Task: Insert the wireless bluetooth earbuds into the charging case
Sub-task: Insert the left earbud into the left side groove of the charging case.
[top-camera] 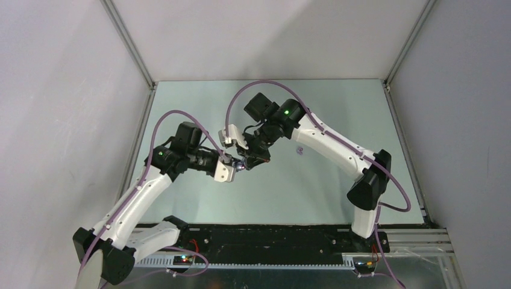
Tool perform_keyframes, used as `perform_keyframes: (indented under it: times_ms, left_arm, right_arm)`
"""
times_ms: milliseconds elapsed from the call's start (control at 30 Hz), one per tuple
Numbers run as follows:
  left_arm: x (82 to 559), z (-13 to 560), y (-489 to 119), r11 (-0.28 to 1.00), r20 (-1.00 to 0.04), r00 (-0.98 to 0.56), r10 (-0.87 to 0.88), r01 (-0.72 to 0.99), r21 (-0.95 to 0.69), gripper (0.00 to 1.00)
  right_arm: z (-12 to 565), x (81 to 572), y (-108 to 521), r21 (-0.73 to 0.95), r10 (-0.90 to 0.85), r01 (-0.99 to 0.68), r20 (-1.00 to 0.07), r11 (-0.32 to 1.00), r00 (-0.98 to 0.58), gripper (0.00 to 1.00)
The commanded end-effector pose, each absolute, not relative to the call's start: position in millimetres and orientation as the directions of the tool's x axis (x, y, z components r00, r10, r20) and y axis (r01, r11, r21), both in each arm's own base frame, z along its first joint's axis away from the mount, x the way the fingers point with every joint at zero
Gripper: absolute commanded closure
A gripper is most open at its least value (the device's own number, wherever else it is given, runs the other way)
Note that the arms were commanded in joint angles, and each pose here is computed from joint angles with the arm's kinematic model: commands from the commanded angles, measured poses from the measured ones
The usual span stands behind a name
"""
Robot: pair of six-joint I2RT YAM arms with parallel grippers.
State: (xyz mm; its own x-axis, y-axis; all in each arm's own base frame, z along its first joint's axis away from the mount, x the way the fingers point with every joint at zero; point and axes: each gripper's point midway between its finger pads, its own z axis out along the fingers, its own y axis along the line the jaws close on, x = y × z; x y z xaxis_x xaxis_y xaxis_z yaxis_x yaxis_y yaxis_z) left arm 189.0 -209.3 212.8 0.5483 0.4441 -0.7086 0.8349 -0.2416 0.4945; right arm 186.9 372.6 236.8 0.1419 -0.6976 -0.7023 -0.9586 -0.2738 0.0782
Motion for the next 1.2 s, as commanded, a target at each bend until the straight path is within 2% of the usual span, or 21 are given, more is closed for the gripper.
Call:
perform_keyframes:
  times_ms: [0, 133, 300, 733, 1167]
  left_arm:
    - [154, 239, -223, -0.312, -0.770, 0.574, 0.277, 0.812, 0.493, 1.00]
    - [153, 240, -222, -0.321, -0.763, 0.586, 0.271, 0.803, 0.502, 1.00]
    - [154, 242, -224, -0.314, -0.771, 0.577, 0.269, 0.809, 0.496, 1.00]
    - [176, 239, -231, -0.199, -0.815, 0.502, 0.290, 0.864, 0.462, 1.00]
    - [181, 245, -236, -0.123, -0.873, 0.426, 0.239, 0.905, 0.408, 1.00]
  right_arm:
    - [263, 235, 377, -0.185, -0.626, -0.955, -0.723, -0.230, 0.291, 1.00]
    - [262, 241, 377, -0.240, -0.641, -0.945, -0.694, -0.224, 0.328, 1.00]
    - [267, 244, 384, -0.270, -0.641, -0.944, -0.694, -0.189, 0.327, 0.89]
    - [284, 254, 387, -0.351, -0.651, -0.931, -0.684, -0.103, 0.330, 0.79]
    - [336, 256, 370, -0.444, -0.613, -0.896, -0.706, -0.006, 0.354, 0.64]
